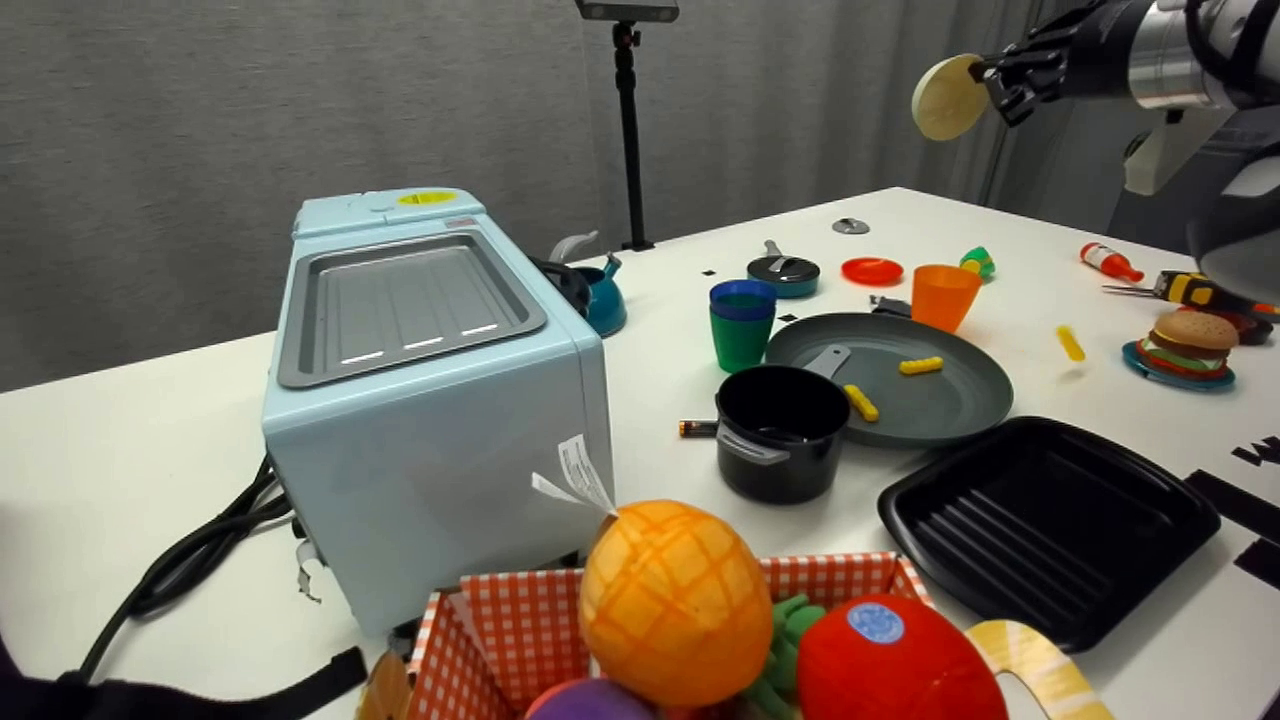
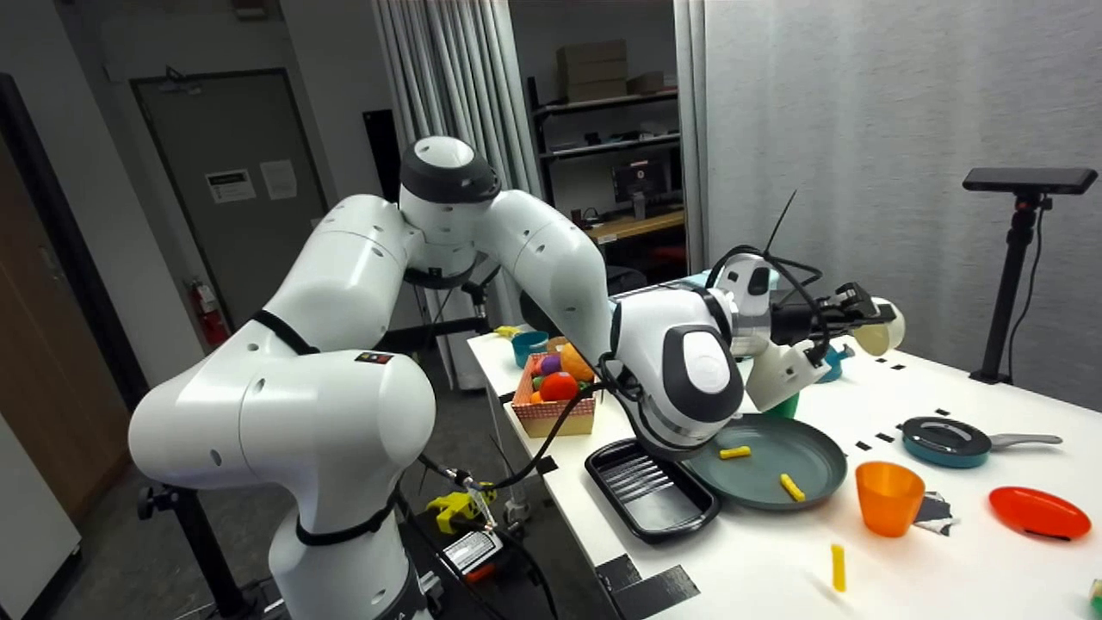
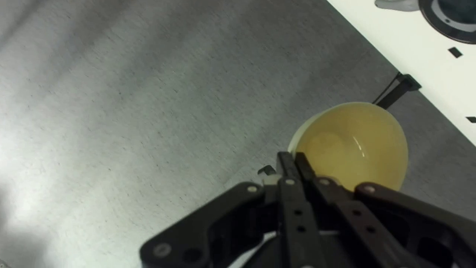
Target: Pour some of the content from the orange cup onto the plate, pick up one object and put it on the small plate and pour it back onto the big plate, and then pour the rest of the content from the orange cup.
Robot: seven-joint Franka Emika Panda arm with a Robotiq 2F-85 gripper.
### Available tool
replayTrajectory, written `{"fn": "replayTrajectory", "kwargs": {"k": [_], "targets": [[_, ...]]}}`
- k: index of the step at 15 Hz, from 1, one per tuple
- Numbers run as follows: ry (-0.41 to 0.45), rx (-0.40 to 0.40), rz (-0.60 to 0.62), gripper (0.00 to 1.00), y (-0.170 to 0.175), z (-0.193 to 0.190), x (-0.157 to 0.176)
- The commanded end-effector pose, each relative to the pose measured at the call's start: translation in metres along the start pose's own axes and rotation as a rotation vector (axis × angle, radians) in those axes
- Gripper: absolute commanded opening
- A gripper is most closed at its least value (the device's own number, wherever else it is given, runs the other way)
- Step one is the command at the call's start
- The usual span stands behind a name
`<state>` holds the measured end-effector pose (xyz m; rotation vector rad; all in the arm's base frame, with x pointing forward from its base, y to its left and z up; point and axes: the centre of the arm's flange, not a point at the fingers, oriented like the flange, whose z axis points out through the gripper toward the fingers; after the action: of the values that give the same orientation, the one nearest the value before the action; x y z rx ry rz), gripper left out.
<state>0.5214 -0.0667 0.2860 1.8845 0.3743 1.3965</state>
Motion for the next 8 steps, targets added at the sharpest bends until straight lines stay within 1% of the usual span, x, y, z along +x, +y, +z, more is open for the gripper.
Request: {"fn": "replayTrajectory", "kwargs": {"k": [1, 2, 3, 5, 7, 8], "targets": [[0.013, 0.065, 0.004, 0.01, -0.050, -0.006, 0.022], [-0.030, 0.114, -0.011, 0.01, -0.064, -0.005, 0.025], [-0.053, 0.144, -0.016, 0.01, -0.076, -0.002, 0.028], [-0.128, 0.180, -0.001, 0.01, -0.089, 0.011, 0.036], [-0.234, 0.209, 0.046, 0.01, -0.084, 0.034, 0.048], [-0.297, 0.226, 0.071, 0.01, -0.077, 0.051, 0.053]]}}
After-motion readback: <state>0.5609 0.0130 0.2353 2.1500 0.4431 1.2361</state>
